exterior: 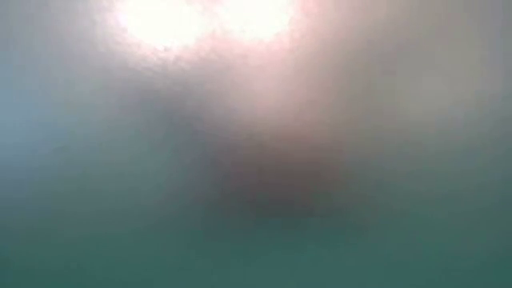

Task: Sort Maruchan noodles
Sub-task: Put the blue noodle pack into the yellow bin, then put the yellow noodle pack into the transparent bin

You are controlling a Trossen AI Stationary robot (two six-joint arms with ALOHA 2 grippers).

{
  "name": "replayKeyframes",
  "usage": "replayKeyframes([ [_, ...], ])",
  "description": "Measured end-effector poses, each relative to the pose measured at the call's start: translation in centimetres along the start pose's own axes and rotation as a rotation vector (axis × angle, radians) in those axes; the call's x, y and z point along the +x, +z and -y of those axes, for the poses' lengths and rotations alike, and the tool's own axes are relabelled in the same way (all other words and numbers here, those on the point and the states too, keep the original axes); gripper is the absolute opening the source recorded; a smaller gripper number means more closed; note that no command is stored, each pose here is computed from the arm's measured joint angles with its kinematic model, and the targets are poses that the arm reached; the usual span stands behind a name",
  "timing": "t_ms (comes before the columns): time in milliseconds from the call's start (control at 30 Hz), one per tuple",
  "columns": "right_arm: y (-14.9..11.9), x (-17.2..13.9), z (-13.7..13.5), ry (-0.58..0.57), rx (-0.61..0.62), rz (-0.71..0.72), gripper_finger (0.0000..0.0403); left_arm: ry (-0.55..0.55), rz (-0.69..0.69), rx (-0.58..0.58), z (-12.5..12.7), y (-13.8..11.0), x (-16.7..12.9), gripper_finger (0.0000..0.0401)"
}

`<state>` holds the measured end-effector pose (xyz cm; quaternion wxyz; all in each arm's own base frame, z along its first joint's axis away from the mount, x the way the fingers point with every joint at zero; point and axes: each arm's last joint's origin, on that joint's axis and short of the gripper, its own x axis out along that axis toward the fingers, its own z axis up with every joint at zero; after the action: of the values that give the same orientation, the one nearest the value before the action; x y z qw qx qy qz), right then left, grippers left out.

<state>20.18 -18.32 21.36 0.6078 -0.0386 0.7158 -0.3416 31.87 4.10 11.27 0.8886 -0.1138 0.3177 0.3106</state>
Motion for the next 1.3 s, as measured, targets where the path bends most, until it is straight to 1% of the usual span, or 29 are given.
replayKeyframes([
  [200, -0.2, 0.0, -0.1, 0.013, -0.012, -0.016, 0.0206, -0.001, -0.001, 0.001, 0.0, 0.0, 0.0, 0.0046],
  [300, -0.1, 0.0, -0.1, 0.018, 0.011, -0.01, 0.0206, -0.001, -0.001, 0.009, 0.0, 0.0, 0.0, 0.0046],
  [433, -0.1, 0.0, -0.3, 0.087, 0.042, 0.007, 0.0206, -0.001, -0.002, 0.008, 0.0, 0.0, 0.0, 0.0046],
  [500, -0.1, 0.0, -0.2, 0.067, 0.047, 0.002, 0.0206, -0.002, -0.002, 0.009, 0.0, 0.0, 0.0, 0.0046],
  [600, -0.2, 0.0, 0.0, -0.014, 0.078, -0.019, 0.0206, -0.002, -0.002, 0.009, 0.0, 0.0, 0.0, 0.0046],
  [700, -0.2, 0.0, 0.0, -0.023, 0.09, -0.023, 0.0206, -0.003, -0.002, 0.009, 0.0, 0.0, 0.0, 0.0046],
  [900, -0.2, -0.1, 0.2, -0.055, 0.063, -0.029, 0.0206, -0.003, -0.003, 0.019, 0.0, 0.0, 0.0, 0.0046],
  [1067, 0.2, -1.2, 1.0, -0.073, 0.069, -0.018, 0.0206, -0.005, -0.003, 0.019, 0.0, 0.0, 0.0, 0.0046],
  [1133, 0.4, -1.9, 1.5, -0.076, 0.094, -0.007, 0.0206, -0.005, -0.003, 0.02, 0.0, 0.0, 0.0, 0.0046],
  [1233, 0.8, -3.1, 2.4, -0.081, 0.175, 0.04, 0.0206, -0.005, -0.003, 0.019, 0.0, 0.0, 0.0, 0.0046],
  [1300, 0.9, -3.7, 2.8, -0.062, 0.221, 0.07, 0.0206, -0.004, -0.003, 0.019, 0.0, 0.0, 0.0, 0.0046],
])
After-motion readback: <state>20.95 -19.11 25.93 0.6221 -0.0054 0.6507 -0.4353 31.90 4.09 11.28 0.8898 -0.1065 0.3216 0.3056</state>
